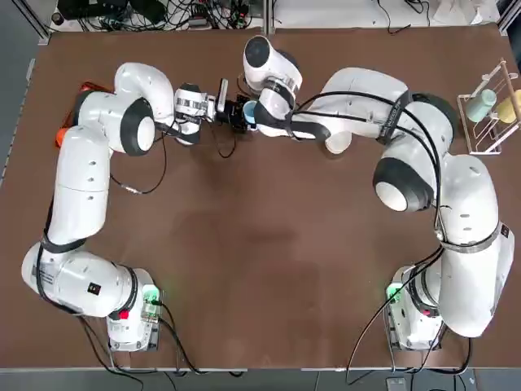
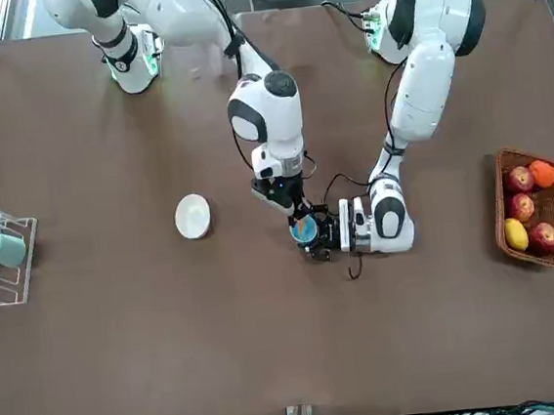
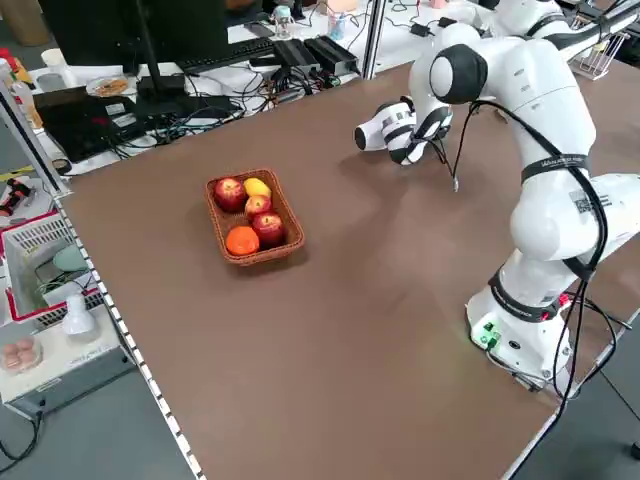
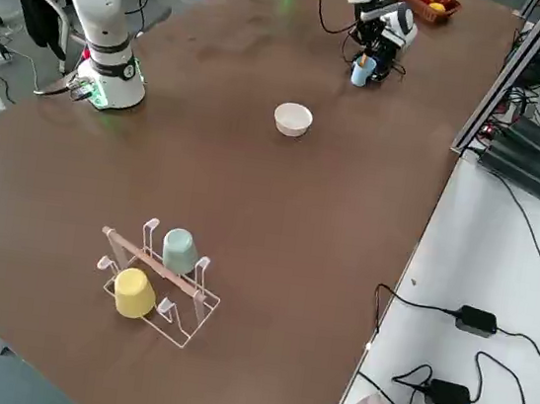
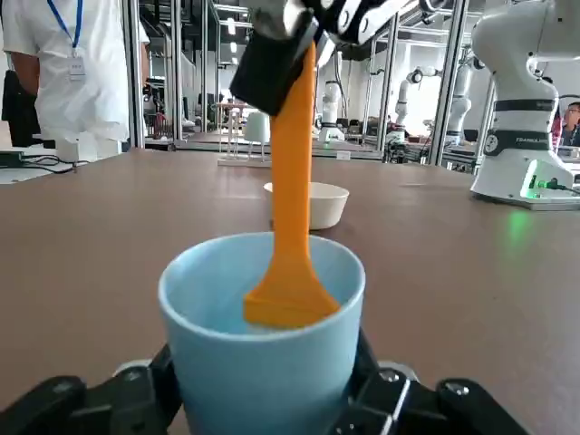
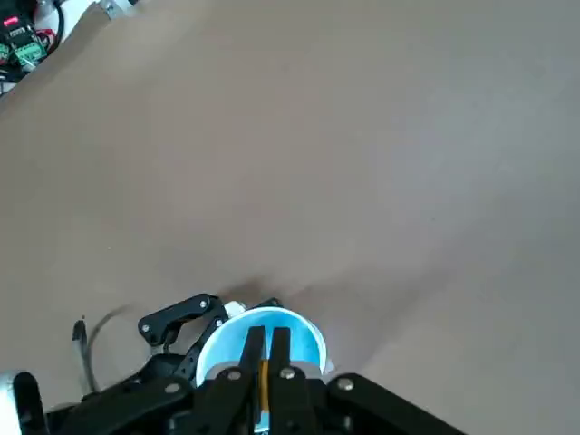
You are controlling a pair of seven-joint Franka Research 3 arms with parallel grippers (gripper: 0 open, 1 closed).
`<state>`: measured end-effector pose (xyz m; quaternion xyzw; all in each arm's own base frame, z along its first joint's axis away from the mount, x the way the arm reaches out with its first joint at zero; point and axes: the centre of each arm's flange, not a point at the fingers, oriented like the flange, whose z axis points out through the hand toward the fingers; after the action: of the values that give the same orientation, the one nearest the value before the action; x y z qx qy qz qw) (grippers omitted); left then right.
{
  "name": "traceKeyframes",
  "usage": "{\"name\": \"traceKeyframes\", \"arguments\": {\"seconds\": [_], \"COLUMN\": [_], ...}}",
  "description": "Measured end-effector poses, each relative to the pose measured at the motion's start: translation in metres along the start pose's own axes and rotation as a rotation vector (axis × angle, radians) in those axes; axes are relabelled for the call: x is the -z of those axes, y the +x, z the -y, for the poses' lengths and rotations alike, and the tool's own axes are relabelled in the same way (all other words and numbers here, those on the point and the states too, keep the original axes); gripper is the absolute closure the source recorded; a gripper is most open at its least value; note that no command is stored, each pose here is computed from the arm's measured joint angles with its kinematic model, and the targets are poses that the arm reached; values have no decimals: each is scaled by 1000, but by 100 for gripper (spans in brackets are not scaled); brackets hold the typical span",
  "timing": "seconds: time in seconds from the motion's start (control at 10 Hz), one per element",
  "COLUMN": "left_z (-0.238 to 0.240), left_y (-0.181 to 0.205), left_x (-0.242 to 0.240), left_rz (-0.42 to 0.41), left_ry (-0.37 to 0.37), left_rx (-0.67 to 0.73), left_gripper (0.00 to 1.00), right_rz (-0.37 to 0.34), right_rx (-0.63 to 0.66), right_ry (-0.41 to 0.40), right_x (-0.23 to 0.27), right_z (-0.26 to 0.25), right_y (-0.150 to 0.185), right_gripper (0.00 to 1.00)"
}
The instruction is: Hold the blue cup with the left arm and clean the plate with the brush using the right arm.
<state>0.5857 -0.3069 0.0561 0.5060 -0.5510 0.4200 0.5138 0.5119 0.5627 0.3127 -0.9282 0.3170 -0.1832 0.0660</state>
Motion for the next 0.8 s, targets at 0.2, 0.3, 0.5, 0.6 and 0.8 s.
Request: {"name": "traceKeyframes", "arguments": {"seconds": [0.2,0.3,0.5,0.6,0.8], "left_z": [0,0,0,0,0], "left_y": [0,0,0,0,0], "left_x": [0,0,0,0,0], "left_rz": [0,0,0,0,-1], "left_ry": [0,0,0,0,-2], "left_rx": [0,0,0,0,1], "left_gripper": [30,30,29,27,16], "right_rz": [-2,-5,-9,-7,4], "right_rx": [-5,-8,-16,-22,-23], "right_ry": [11,4,11,23,-2], "right_x": [10,15,29,38,55], "right_z": [4,5,8,11,10], "right_y": [3,6,11,14,21], "right_gripper": [95,95,95,95,95]}}
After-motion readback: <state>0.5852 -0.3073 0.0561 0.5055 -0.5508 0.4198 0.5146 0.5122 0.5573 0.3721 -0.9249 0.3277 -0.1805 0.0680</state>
